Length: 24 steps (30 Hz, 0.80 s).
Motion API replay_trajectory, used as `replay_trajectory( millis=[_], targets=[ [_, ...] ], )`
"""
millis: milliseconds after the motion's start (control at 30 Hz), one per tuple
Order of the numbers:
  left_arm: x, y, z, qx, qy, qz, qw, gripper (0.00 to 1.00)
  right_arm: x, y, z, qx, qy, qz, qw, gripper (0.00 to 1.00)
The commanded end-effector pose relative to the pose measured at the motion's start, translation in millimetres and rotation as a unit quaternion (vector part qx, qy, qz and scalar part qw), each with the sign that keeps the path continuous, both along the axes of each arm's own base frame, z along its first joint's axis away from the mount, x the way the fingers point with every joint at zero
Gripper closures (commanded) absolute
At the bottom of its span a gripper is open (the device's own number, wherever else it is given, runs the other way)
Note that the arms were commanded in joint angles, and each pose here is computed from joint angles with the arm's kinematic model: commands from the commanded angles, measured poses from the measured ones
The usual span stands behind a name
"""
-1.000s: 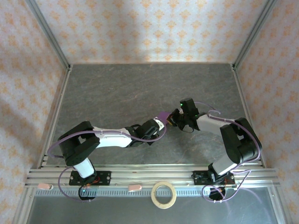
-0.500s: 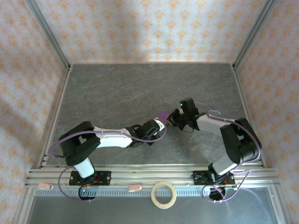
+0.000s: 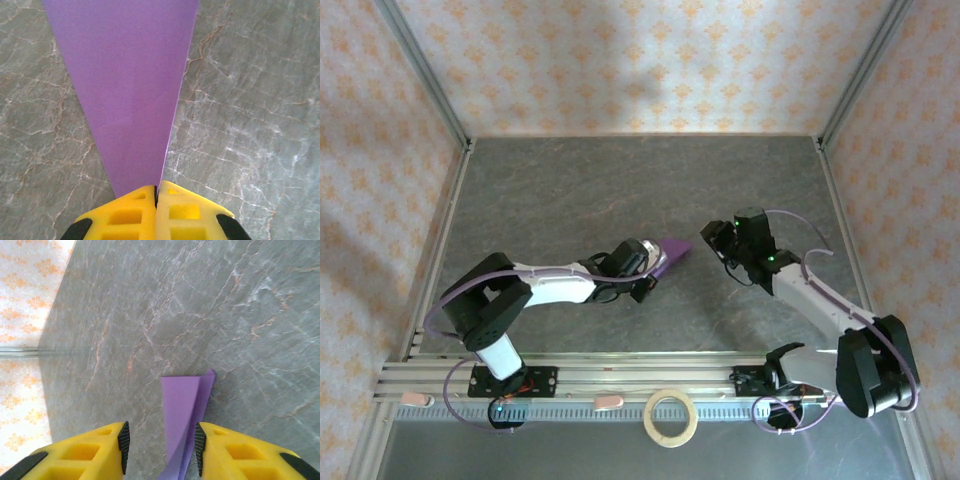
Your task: Fold a paper plane with a square sheet of paper (pick it up from the middle)
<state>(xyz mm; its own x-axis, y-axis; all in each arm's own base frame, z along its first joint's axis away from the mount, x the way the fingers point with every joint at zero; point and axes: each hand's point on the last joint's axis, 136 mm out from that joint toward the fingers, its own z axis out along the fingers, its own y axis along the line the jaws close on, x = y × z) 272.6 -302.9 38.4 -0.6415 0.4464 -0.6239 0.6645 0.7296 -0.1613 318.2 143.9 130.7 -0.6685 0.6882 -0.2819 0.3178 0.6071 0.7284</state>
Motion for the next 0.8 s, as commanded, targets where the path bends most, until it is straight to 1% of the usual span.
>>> replay_trajectory(
  millis=[0, 333, 567, 767],
  targets=[
    [-5.4, -22.2, 10.4, -0.061, 0.039, -0.027, 0.997, 1.00, -5.4, -17.3, -8.7, -0.024, 0.005, -0.033, 0.999, 0.59],
    [-7.8, -21.2, -5.4, -0.082, 0.083, -0.022, 0.993, 1.00, -8.2, -10.3, -16.7, -0.011, 0.013, -0.016, 1.000, 0.59],
    [-10.8, -22.8, -11.6, -0.112, 0.119, -0.026, 0.986, 1.00, -10.3, -6.2, -18.2, -0.002, 0.010, -0.005, 1.000, 0.59],
    [-11.9, -25.7, -18.2, -0.133, 0.152, -0.028, 0.979, 1.00, -13.2, 1.3, -14.1, 0.018, -0.011, 0.016, 1.000, 0.59]
  ],
)
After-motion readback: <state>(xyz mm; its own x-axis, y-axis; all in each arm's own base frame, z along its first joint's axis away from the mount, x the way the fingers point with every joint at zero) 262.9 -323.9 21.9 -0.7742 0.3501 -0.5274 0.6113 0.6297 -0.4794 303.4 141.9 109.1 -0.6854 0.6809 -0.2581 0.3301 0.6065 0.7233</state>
